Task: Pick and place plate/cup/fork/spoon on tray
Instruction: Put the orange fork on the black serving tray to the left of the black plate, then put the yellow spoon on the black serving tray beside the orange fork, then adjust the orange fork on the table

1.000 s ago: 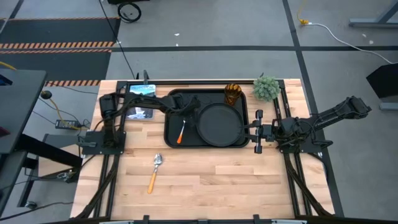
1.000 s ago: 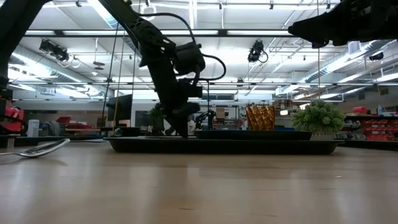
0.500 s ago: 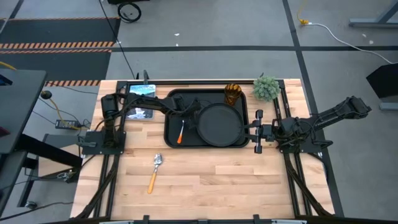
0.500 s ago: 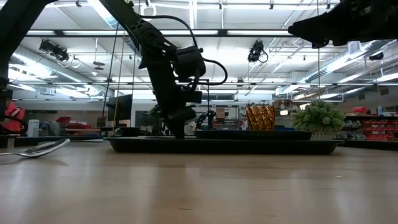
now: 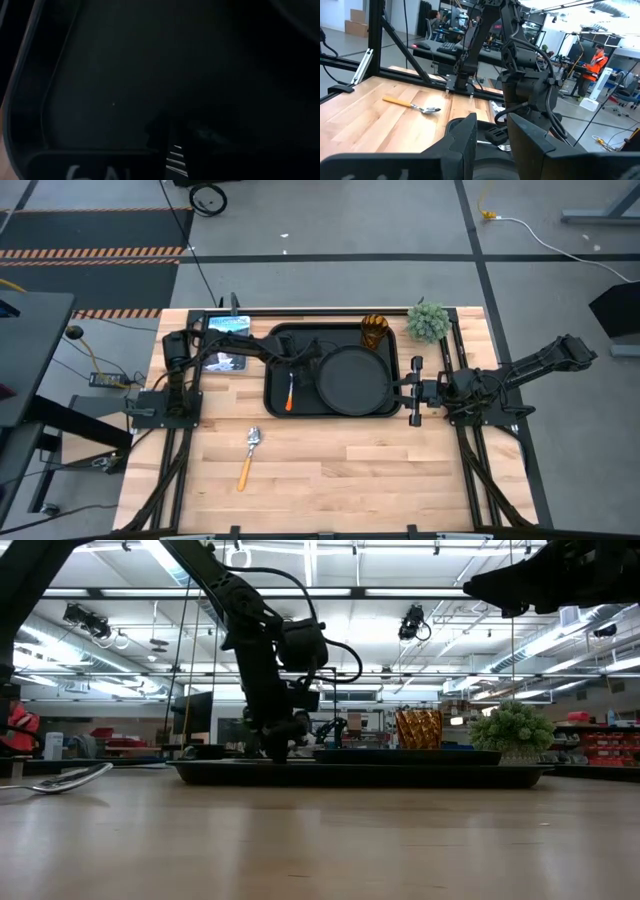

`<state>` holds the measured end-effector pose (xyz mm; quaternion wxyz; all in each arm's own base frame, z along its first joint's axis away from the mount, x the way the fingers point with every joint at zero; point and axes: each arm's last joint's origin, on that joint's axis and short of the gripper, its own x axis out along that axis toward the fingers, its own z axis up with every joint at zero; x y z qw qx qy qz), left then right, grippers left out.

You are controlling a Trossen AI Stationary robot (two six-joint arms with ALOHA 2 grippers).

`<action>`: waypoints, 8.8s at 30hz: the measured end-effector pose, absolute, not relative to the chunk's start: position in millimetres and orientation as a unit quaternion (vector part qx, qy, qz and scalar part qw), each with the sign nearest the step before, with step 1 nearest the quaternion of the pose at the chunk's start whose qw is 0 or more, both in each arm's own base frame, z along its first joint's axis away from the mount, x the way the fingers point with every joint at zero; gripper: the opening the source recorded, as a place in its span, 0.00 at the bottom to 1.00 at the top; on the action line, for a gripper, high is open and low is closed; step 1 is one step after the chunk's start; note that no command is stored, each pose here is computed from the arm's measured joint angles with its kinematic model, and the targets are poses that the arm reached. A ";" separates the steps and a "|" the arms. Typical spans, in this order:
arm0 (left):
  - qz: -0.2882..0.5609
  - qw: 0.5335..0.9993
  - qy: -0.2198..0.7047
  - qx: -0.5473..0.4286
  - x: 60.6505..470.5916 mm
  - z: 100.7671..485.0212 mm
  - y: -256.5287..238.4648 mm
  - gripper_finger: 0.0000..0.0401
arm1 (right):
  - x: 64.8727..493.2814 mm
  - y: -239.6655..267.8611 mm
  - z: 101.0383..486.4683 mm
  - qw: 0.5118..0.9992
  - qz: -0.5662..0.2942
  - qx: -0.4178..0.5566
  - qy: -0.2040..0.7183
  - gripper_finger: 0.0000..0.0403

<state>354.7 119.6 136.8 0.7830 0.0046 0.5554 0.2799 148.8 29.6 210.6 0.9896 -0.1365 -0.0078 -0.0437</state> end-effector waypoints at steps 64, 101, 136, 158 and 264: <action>0.288 0.613 0.610 -0.410 219.9 169.4 -123.8 0.48 | 148.7 29.6 211.9 0.991 -0.044 -0.126 -0.014 0.29; 0.326 0.569 0.642 -0.398 231.0 135.3 -129.2 0.12 | 148.7 29.7 212.6 0.991 -0.043 -0.123 -0.018 0.29; 0.369 0.714 0.488 -0.339 311.7 215.5 79.2 0.14 | 148.7 29.8 213.3 0.991 -0.040 -0.123 -0.022 0.29; 0.388 0.639 0.535 -0.394 315.8 166.7 114.6 0.14 | 148.8 31.1 212.6 0.993 -0.017 -0.114 -0.022 0.29; 0.495 0.647 0.371 -0.447 353.8 145.7 81.9 0.10 | 148.4 34.8 217.1 0.992 0.044 -0.107 -0.052 0.29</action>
